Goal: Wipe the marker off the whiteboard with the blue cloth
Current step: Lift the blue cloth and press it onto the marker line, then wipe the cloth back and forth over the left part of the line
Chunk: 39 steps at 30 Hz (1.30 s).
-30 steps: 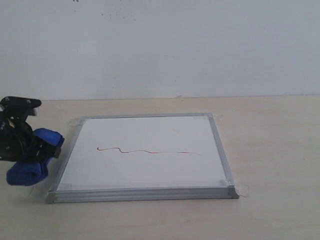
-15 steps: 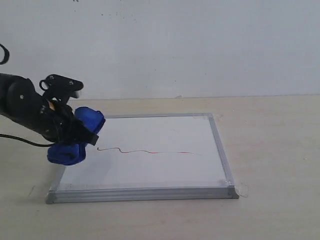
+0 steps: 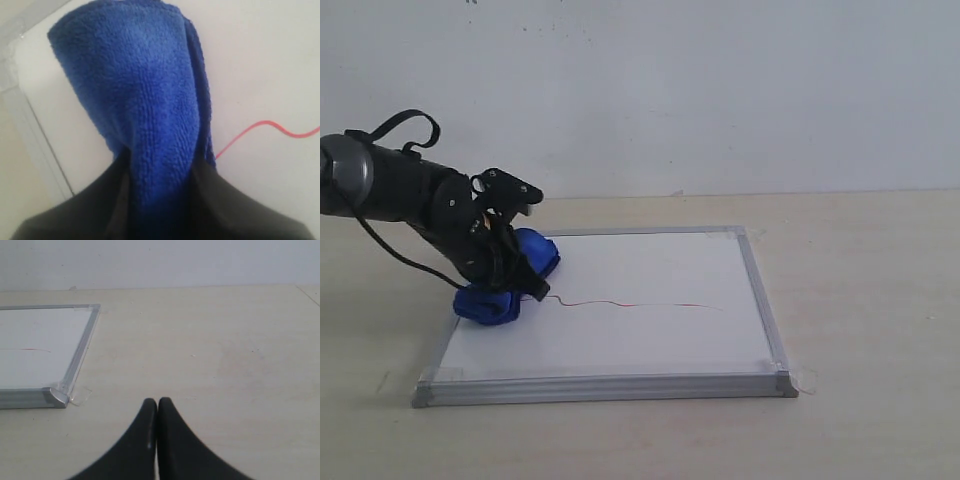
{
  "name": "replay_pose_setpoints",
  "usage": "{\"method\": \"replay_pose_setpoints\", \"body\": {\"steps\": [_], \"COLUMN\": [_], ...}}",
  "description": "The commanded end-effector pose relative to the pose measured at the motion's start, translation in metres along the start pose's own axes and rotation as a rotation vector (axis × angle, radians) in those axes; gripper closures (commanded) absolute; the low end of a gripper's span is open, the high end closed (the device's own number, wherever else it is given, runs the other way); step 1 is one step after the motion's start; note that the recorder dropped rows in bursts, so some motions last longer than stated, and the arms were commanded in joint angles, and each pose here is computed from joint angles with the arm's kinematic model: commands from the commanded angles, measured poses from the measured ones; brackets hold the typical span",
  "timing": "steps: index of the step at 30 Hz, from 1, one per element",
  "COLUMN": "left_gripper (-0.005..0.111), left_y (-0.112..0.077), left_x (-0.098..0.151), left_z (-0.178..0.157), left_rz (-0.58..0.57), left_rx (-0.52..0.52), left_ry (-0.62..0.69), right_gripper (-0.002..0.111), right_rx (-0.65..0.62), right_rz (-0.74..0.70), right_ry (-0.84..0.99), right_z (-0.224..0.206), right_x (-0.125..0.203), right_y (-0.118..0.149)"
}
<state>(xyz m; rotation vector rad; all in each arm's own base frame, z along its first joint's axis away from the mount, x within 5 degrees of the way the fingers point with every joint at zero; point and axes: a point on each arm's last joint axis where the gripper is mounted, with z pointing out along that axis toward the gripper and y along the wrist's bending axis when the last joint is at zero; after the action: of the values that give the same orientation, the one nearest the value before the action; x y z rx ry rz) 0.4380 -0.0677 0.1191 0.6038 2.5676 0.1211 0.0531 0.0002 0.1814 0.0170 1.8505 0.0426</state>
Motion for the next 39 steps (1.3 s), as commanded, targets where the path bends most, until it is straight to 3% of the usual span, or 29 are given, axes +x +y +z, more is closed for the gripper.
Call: {"method": "replay_pose_setpoints", "body": {"steps": [1,10,14,18,26,30,34,39], "left_gripper": [0.103,0.103,0.103,0.103,0.103,0.103,0.103,0.103], "left_y": [-0.038,-0.11,-0.12,-0.092,0.016,0.034,0.014,-0.051], "left_x": [0.006,0.002,0.001,0.0,0.024,0.03,0.022,0.002], "left_z": [0.009,-0.002,-0.004,0.001,0.01,0.01,0.009,0.003], "left_rz": [0.149,0.248,0.275,0.215,-0.053,-0.134,-0.15,-0.026], "left_rx": [0.064,0.212,0.234,0.195,0.085,0.083,0.164,0.351], "left_ry": [0.106,0.17,0.158,0.127,0.151,0.149,0.119,0.082], "right_gripper": [0.108,0.108,0.108,0.108,0.108,0.108,0.108,0.108], "right_rx": [0.01,0.01,0.01,0.01,0.01,0.01,0.01,0.01], "right_rz": [-0.004,-0.004,-0.004,-0.004,-0.004,-0.004,-0.004,-0.004], "right_ry": [-0.004,-0.004,-0.004,-0.004,-0.004,-0.004,-0.004,-0.004], "right_z": [0.0,0.0,0.0,0.0,0.0,0.0,0.0,0.0], "right_x": [0.001,0.001,0.001,0.001,0.001,0.001,0.001,0.001], "right_y": [-0.001,-0.001,-0.001,-0.001,-0.001,-0.001,-0.001,-0.001]}}
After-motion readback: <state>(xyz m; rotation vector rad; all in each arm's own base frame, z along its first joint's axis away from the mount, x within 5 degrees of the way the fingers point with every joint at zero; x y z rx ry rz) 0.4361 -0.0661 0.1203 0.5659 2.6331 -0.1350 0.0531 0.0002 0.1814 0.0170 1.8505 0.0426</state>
